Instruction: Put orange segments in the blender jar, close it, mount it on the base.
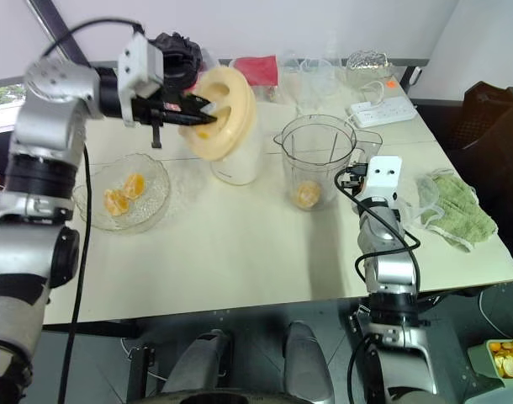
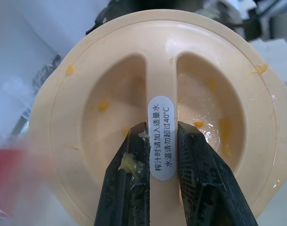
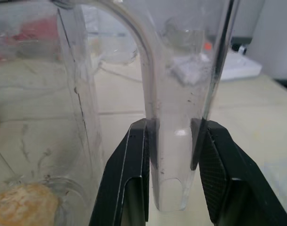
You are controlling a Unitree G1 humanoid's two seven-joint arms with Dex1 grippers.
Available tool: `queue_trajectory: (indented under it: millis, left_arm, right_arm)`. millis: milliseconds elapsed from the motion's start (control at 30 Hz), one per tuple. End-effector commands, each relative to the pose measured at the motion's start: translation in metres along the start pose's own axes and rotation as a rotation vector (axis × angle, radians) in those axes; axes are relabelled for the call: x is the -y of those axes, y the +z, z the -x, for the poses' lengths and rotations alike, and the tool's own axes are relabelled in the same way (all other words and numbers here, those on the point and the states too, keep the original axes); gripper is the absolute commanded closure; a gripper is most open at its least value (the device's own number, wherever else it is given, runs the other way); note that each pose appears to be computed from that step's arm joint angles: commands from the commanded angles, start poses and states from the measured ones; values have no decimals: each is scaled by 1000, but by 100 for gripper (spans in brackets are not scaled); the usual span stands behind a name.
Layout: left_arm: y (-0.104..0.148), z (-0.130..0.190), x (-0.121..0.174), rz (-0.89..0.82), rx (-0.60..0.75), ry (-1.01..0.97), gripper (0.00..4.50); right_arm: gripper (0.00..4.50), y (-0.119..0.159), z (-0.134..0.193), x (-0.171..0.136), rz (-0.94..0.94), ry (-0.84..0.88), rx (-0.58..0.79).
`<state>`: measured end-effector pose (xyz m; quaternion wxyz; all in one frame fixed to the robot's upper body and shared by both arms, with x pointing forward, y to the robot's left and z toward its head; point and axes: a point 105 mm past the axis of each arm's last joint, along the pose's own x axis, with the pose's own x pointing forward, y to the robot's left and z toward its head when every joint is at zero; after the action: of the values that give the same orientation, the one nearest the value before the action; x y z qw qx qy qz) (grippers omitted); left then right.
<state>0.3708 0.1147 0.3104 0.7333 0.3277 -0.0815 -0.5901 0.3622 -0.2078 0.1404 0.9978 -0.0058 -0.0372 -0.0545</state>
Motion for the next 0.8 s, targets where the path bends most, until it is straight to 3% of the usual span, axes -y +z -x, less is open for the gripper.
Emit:
queue_trajectory:
  millis: [33,133,333,800]
  left_arm:
    - [21,20,-11,-34,42,9,425]
    - [30,21,-16,-58,37,-10,425]
    - [34,9,-12,-72,51,-96,425]
    - [38,-42,19,-69,63,-345,425]
  right_arm:
    - [363,44,23,-20,-46,36,144]
    - [363,42,47,-43,-66,103,137]
    - [363,24,58,-62,-33,169,74]
    - [363,-34,61,-69,47,195,-24]
